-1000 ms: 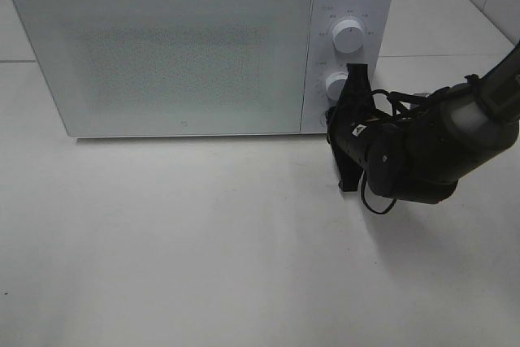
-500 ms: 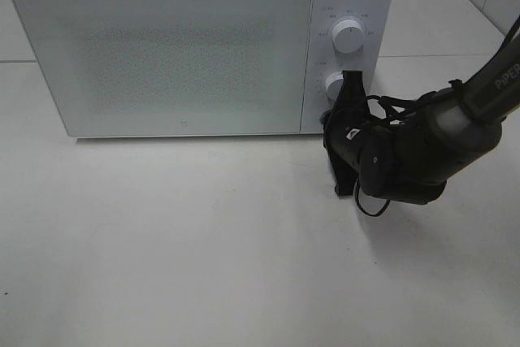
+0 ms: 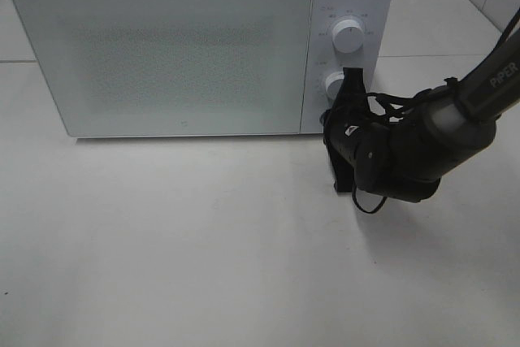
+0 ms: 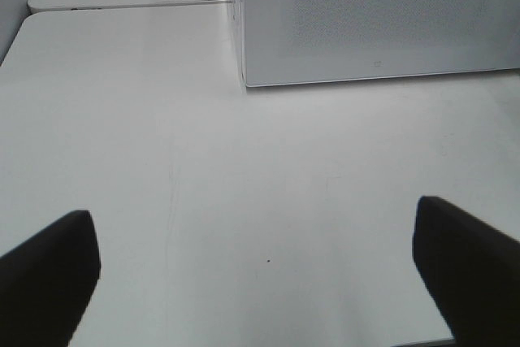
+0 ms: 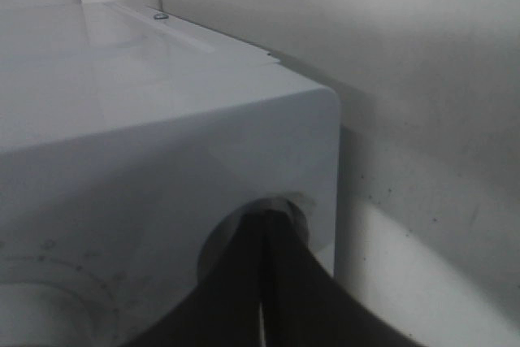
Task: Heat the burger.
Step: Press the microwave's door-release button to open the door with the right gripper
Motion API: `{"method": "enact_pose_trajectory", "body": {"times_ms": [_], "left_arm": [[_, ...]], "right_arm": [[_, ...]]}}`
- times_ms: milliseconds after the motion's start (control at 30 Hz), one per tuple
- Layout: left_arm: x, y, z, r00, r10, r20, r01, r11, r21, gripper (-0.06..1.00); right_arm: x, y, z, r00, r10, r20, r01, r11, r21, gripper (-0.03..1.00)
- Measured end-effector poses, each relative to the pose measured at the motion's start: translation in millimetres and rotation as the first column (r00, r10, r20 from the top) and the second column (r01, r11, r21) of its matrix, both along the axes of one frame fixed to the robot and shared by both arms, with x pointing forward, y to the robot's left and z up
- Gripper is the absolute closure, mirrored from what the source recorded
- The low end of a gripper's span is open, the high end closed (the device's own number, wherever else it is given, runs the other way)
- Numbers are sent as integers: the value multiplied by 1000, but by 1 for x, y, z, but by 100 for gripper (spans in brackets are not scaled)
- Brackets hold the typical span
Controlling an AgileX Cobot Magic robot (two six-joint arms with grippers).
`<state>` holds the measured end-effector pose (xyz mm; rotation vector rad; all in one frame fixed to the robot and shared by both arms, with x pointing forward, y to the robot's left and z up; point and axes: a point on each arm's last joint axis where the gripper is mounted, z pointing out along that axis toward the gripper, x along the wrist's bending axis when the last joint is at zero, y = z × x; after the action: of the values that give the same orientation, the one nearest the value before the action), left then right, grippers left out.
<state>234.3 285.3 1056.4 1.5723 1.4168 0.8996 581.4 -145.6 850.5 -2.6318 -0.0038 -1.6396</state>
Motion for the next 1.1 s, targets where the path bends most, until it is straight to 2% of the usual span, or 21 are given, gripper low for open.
{"method": "enact_pose_trajectory", "body": {"times_ms": [200, 1100], "left_arm": [[0, 0, 0, 1000, 0, 0, 0, 1000, 0, -5], [0, 0, 0, 1000, 0, 0, 0, 1000, 0, -5]], "right_arm": [[6, 2, -1, 1000, -14, 25, 15, 1000, -16, 96], [5, 2, 1, 1000, 6, 4, -6, 1000, -28, 96]]}}
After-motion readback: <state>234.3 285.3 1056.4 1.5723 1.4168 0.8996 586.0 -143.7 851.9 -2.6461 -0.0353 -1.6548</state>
